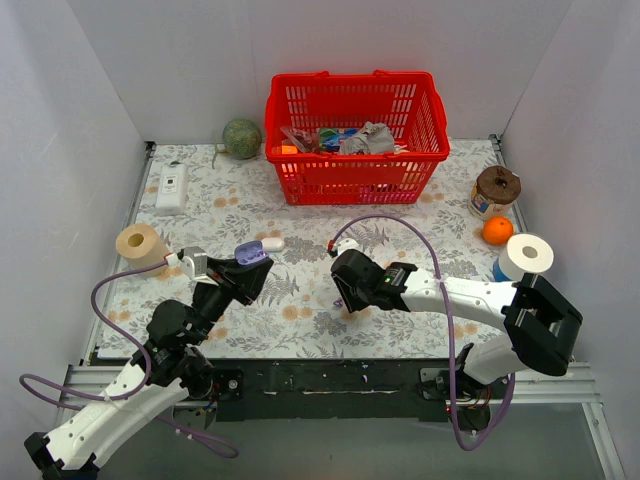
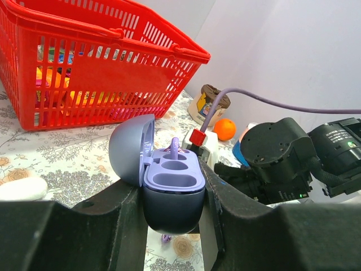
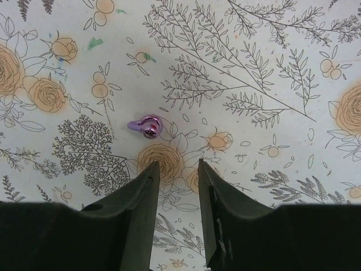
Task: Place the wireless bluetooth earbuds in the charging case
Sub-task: Adjust the earbud at the center of the board.
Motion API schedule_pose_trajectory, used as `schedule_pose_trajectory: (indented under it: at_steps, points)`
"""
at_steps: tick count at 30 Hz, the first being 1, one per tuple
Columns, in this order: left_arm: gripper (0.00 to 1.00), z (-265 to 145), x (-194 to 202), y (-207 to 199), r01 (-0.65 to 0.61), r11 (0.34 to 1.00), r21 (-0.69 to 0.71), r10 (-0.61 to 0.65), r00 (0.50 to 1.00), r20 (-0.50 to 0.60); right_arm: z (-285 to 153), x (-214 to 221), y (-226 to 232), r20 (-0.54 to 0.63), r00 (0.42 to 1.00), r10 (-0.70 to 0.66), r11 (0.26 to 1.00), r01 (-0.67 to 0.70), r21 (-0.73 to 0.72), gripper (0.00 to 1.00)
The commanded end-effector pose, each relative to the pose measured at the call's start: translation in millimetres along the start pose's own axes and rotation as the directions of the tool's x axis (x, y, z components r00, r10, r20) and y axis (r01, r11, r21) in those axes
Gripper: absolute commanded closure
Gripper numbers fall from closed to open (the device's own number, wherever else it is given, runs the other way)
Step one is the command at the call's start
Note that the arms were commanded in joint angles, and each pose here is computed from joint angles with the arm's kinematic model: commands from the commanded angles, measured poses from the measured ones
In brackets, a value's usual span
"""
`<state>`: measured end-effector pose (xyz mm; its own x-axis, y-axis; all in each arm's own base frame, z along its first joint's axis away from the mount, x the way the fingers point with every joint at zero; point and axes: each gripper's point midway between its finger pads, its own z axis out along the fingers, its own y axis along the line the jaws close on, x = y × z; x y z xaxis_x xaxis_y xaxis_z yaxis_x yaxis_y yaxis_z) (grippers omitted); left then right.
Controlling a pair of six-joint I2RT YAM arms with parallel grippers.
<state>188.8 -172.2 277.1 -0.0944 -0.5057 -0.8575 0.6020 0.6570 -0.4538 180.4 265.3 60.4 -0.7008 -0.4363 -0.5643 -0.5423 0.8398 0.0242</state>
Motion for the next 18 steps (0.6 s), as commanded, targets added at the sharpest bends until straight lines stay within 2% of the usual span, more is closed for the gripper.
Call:
schedule_pose_trajectory:
  at_steps: [1,18]
  points:
    - [1.00,1.4,-3.2,1.3,-0.002,1.000,-0.010,0.002,1.000,0.009,-3.9,-3.5,1.1,0.037,0.999,0.015,1.000,-0.015,-0.011,0.59]
    - [1.00,2.9,-0.8,0.5,-0.002,1.000,-0.006,0.002,1.000,0.001,-1.5,-1.1,19.1,0.055,0.997,0.052,0.996,-0.048,-0.076,0.57]
